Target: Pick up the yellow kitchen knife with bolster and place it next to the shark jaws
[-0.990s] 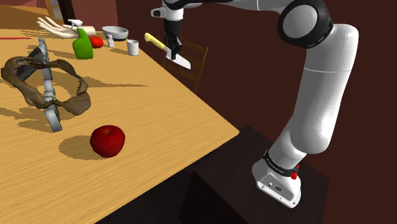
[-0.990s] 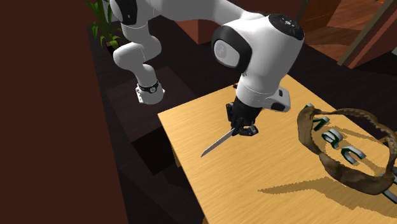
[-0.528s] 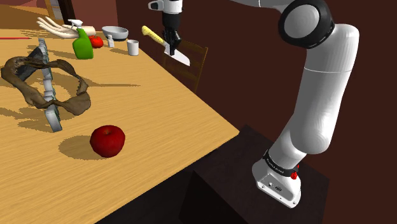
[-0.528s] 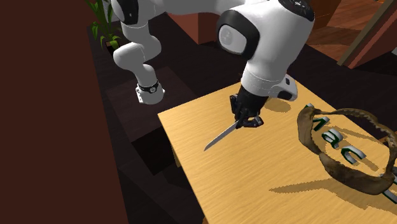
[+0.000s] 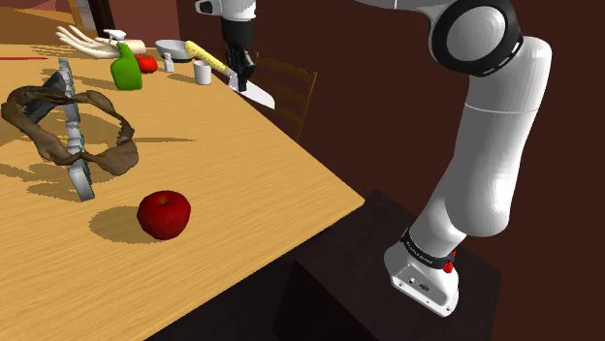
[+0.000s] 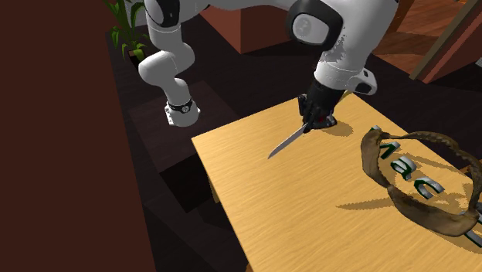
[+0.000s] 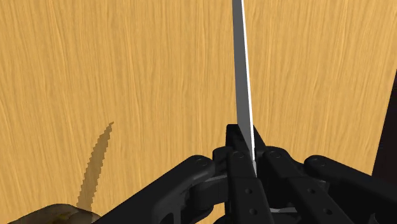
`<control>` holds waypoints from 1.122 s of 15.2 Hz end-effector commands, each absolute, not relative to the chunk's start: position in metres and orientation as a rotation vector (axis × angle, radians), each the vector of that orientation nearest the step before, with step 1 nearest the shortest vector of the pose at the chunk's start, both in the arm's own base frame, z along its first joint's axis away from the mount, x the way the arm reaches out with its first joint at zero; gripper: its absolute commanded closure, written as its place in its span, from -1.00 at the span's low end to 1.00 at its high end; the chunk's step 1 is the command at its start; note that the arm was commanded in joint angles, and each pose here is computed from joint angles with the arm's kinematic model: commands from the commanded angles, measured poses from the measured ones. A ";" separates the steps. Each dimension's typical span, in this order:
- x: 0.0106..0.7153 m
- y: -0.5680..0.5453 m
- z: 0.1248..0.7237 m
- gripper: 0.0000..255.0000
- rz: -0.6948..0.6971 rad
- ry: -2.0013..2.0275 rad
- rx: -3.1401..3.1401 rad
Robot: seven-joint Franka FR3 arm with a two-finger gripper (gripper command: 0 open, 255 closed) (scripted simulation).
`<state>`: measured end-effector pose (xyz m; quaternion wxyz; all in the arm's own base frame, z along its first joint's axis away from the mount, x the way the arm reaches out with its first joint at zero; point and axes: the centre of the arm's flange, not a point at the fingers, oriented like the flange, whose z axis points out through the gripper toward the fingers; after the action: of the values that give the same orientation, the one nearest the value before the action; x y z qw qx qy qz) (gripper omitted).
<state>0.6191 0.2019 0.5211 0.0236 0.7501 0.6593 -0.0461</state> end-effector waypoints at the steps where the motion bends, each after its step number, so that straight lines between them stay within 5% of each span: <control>1: 0.612 0.228 0.521 1.00 -0.142 2.039 2.323; 17: 0.564 0.396 0.505 1.00 -0.142 2.039 2.323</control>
<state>0.5642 0.3933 0.5102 0.0235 0.7503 0.6591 -0.0462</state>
